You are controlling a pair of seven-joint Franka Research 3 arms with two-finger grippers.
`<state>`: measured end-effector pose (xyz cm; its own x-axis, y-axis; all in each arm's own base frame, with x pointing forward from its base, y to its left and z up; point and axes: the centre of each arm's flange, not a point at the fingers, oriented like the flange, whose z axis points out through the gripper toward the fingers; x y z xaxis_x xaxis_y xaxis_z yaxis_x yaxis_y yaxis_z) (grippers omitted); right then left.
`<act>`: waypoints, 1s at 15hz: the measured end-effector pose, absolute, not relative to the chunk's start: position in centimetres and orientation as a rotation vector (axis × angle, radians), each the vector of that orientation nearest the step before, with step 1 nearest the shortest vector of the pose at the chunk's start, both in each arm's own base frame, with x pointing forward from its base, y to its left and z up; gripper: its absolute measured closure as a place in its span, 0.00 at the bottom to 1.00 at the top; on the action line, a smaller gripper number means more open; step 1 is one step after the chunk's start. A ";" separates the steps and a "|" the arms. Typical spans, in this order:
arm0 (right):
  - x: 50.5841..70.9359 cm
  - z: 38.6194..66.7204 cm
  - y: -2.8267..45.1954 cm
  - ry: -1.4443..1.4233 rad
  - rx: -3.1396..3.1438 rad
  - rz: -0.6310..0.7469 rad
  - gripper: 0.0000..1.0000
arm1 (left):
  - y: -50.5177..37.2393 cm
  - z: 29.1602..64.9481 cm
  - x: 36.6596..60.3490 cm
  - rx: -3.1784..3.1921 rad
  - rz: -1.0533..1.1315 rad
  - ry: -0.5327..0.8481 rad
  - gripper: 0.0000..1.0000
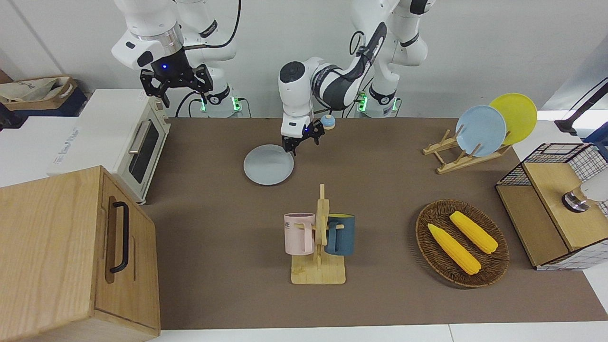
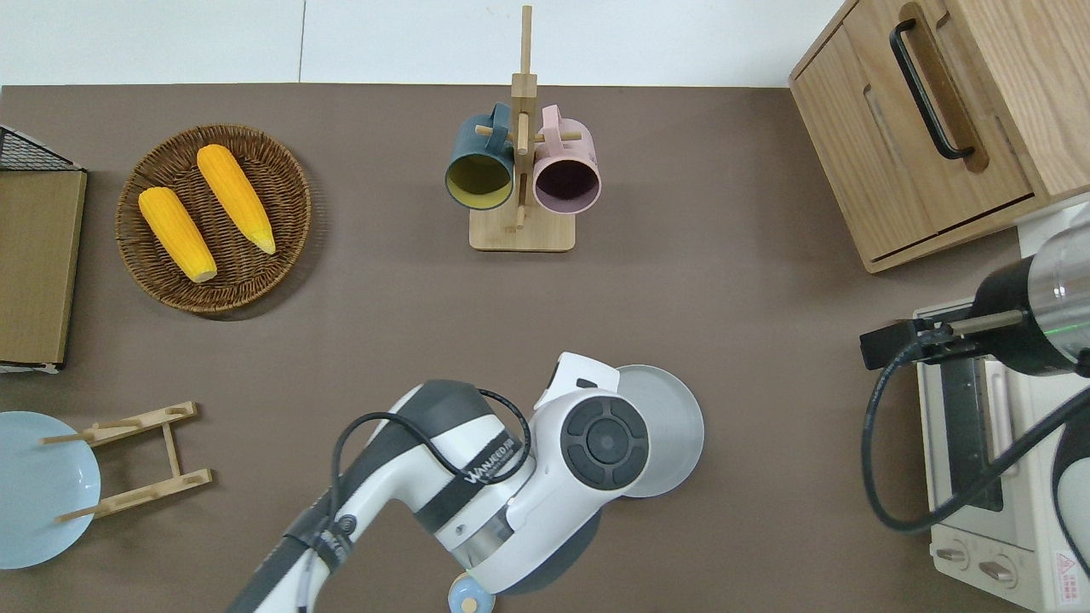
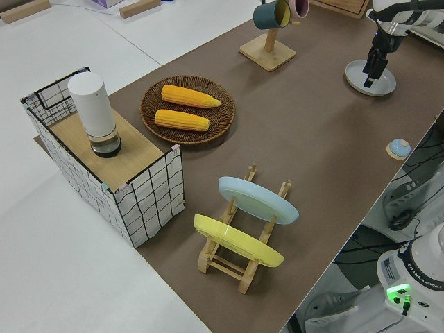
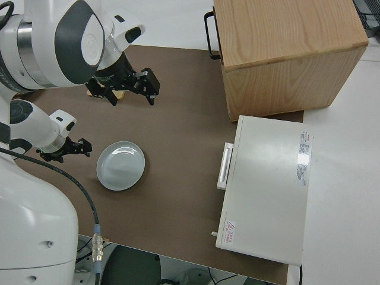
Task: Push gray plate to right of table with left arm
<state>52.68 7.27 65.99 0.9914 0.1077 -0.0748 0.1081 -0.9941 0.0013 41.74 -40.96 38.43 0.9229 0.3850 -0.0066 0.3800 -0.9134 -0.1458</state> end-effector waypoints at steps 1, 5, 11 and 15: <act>52.7 66.0 7.3 0.170 3.129 -0.117 0.01 | -39.7 40.4 42.9 -2.939 0.081 -0.562 0.00; 52.7 66.0 7.3 0.170 3.129 -0.117 0.01 | -34.3 48.4 46.5 -2.962 0.108 -0.482 0.00; 52.7 66.0 7.3 0.170 3.129 -0.117 0.01 | -26.6 55.2 49.5 -2.971 0.135 -0.360 0.00; 52.7 66.0 7.3 0.170 3.129 -0.117 0.01 | -19.6 58.1 51.8 -2.991 0.204 -0.176 0.00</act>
<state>52.68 7.27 65.99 0.9914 0.1077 -0.0748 0.1081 -0.9941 0.0013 51.84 -19.58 58.13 0.9840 0.1258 -0.1263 0.1071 -0.9835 -0.1455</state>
